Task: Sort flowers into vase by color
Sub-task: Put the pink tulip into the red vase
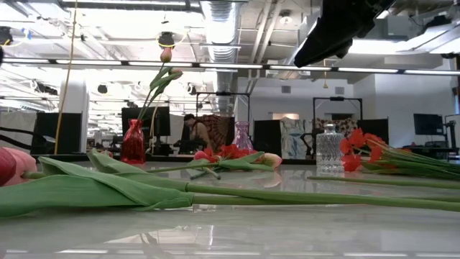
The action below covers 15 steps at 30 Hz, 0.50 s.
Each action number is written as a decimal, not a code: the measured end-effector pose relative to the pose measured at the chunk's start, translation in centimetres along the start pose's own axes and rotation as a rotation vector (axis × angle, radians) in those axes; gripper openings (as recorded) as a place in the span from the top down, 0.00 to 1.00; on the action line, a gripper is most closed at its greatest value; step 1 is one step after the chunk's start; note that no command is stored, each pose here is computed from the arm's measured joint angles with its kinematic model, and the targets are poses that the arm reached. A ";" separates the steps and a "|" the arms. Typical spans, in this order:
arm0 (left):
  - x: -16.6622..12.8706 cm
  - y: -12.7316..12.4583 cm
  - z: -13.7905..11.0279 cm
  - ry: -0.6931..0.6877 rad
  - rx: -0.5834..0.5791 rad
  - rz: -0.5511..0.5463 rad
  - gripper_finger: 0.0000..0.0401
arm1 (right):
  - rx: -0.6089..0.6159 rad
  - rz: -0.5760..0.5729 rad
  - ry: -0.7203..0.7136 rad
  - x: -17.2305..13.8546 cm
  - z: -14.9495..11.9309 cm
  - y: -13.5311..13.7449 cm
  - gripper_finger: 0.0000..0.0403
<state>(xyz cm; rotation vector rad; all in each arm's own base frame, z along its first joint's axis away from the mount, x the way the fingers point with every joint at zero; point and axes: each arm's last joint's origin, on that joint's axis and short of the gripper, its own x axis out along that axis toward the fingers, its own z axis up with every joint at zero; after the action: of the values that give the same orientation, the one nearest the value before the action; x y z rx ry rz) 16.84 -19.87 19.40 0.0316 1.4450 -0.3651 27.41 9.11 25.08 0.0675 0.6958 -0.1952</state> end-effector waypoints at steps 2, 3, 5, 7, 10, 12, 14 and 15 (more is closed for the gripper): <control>0.4 0.2 -0.1 -0.013 0.003 0.009 0.48 | 0.000 0.000 0.000 0.0 0.0 0.0 0.76; 0.7 0.3 -0.3 -0.013 0.002 0.014 0.48 | -0.001 0.000 0.000 0.0 0.0 0.0 0.76; 1.2 0.5 -0.5 -0.009 -0.010 0.013 0.48 | -0.002 -0.001 0.002 0.0 0.0 0.0 0.76; 1.5 0.8 -0.8 0.004 -0.020 0.018 0.48 | -0.005 -0.002 0.006 0.0 -0.1 0.0 0.76; 1.9 1.0 -1.0 0.000 -0.024 0.021 0.48 | -0.012 -0.003 0.012 0.0 -0.2 0.0 0.76; 2.1 1.0 -1.1 -0.008 -0.023 0.018 0.48 | -0.015 -0.005 0.017 0.0 -0.2 0.0 0.76; 2.5 1.2 -1.2 -0.015 -0.022 0.016 0.48 | -0.018 -0.007 0.022 0.0 -0.3 0.0 0.76; 2.6 1.3 -1.3 -0.016 -0.023 0.014 0.48 | -0.017 -0.008 0.022 0.0 -0.3 0.0 0.76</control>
<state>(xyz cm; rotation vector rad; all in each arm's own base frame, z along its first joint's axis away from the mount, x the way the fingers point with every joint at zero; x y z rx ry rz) 16.15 -18.96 16.44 0.0205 1.4324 -0.3362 27.21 9.15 24.91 0.0508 0.7192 -0.1960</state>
